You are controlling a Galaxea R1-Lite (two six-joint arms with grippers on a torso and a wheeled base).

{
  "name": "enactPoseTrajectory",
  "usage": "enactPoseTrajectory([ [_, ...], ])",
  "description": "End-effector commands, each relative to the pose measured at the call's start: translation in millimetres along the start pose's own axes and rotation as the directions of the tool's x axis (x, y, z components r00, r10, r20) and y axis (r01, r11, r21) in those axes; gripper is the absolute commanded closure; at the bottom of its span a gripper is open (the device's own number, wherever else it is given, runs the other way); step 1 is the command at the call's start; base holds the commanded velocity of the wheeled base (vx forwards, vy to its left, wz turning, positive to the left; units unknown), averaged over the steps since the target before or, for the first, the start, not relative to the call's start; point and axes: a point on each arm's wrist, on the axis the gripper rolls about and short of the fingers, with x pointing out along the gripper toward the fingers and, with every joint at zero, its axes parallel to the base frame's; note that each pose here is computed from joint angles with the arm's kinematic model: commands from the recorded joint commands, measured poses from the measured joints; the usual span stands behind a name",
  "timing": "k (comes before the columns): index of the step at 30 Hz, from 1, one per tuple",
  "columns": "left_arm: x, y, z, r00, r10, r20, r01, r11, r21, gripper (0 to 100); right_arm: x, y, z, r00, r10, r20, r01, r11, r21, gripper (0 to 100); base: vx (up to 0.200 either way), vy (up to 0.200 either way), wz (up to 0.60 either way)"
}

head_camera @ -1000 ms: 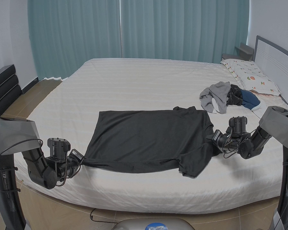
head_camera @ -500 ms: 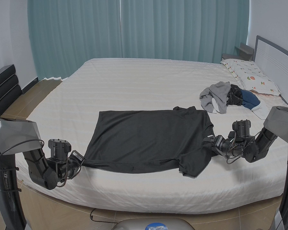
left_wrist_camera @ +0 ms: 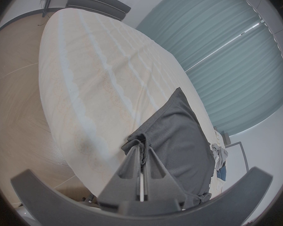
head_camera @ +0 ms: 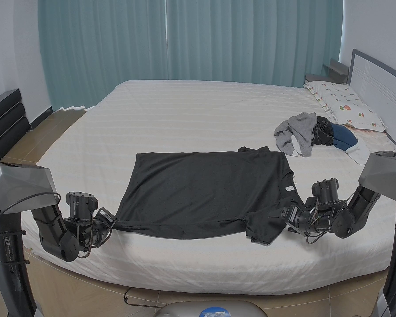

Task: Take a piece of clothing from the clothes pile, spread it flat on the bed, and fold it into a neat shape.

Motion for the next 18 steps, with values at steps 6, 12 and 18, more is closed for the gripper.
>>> enactPoseTrajectory([
  [6,0,0,0,1.0,0.0,0.0,0.0,1.0,0.0,100,14,0,-4,0.998,-0.056,-0.002,0.056,0.998,0.002,100,0.0,0.0,0.0],
  [12,-2,2,-1,1.0,0.004,-0.011,-0.004,1.0,0.002,100,-12,2,1,0.997,-0.077,-0.007,0.077,0.997,0.024,100,0.0,0.0,0.0],
  [18,-18,4,-2,1.0,0.014,-0.018,-0.013,0.999,0.045,100,-50,8,-10,0.997,-0.072,-0.019,0.073,0.997,0.023,100,0.0,0.0,0.0],
])
